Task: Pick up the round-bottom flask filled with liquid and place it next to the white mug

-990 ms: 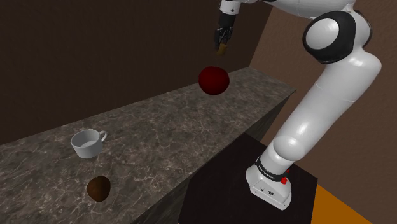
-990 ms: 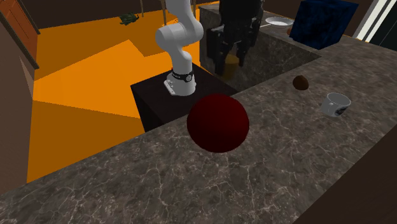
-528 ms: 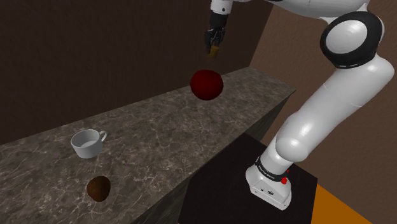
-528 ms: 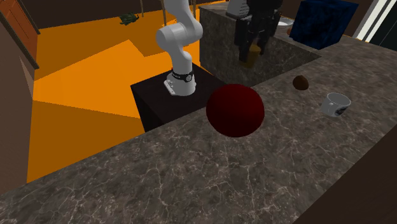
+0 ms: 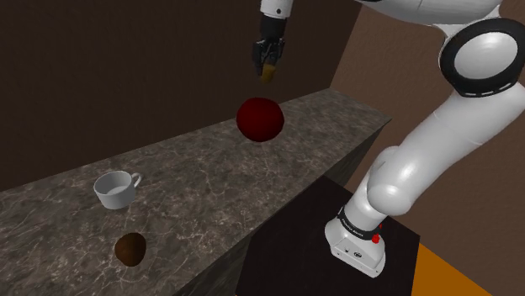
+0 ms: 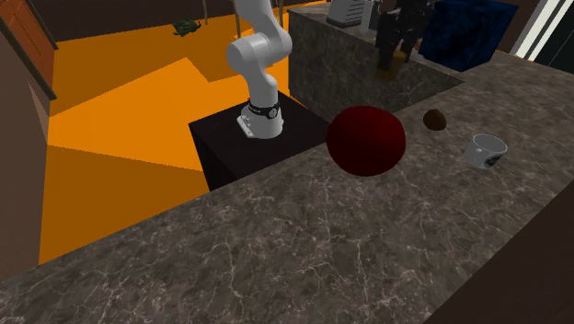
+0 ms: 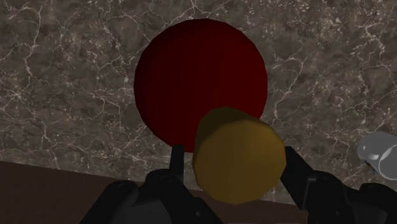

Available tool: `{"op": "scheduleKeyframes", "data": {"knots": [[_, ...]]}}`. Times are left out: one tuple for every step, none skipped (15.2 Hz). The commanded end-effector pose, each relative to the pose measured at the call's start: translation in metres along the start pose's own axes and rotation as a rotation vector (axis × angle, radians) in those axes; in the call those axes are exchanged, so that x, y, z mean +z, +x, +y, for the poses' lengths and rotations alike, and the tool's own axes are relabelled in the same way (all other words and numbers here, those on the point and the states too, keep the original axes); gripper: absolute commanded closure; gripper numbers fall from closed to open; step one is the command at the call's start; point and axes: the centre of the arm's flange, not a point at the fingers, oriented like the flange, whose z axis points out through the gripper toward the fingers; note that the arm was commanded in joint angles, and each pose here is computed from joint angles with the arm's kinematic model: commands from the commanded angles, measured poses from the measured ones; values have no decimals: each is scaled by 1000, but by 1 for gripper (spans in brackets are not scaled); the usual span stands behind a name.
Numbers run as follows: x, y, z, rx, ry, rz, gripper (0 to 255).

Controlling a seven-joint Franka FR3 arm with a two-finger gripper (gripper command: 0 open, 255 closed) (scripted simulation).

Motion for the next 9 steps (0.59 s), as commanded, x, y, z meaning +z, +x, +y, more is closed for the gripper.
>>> {"op": "scheduleKeyframes", "data": {"knots": [[-1,-2,-29,2,-1,4,255],[-2,-3,-43,2,-1,4,255],[-2,-4,-56,2,-1,4,255],[-2,-4,-69,2,-1,4,255],[-3,-5,-82,2,-1,4,255],[-3,-5,-95,2,-1,4,255],[-4,-6,-109,2,-1,4,255],[-4,-7,-122,2,-1,4,255],[-4,-7,-135,2,-1,4,255]]}}
